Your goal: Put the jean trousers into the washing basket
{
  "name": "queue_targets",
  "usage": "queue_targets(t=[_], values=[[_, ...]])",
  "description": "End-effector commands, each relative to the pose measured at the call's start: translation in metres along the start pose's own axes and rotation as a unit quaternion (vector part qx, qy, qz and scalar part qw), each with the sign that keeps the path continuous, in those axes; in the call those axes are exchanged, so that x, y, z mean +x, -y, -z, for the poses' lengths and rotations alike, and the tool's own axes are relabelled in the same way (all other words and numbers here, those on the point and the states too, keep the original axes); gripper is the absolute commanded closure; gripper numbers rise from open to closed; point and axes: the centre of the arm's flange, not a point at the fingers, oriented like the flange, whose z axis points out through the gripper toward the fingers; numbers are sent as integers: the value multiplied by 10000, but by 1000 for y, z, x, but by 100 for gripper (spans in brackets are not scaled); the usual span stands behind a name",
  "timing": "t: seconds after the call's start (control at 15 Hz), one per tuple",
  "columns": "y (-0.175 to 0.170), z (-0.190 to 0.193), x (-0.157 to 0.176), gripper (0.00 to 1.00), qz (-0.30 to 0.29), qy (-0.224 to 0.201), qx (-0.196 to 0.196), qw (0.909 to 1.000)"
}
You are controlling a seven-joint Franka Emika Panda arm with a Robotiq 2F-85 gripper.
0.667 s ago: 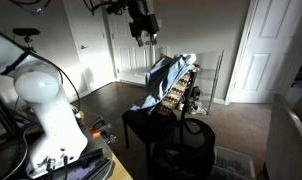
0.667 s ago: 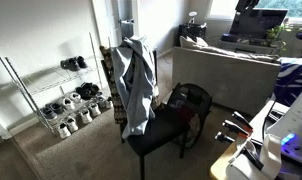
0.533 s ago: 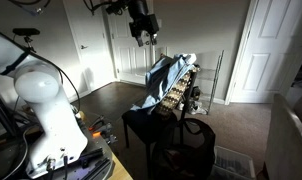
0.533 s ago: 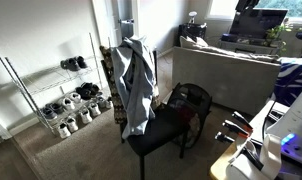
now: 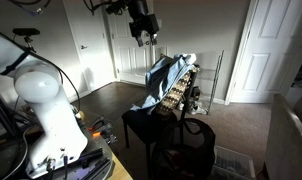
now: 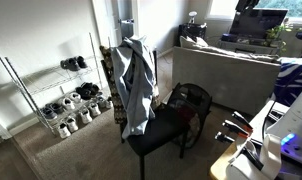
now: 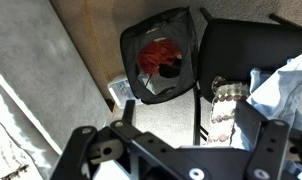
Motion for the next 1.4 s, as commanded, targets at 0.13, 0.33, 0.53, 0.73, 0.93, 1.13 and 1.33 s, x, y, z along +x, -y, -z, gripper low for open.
queue_targets(t=[0.13, 0.33, 0.53, 0.73, 0.93, 1.13, 1.33], values=[[18, 7, 12, 0, 99, -49, -2, 9999], [41, 16, 28, 0, 295, -174, -120, 9993], [65, 26, 52, 0, 471, -301, -217, 9982], [87, 26, 90, 0, 604, -408, -357, 9967], [103, 14, 131, 0, 664, -456, -460, 9957], [113, -5, 168, 0, 666, -449, -591, 9950], [117, -23, 195, 0, 643, -370, -611, 9954]])
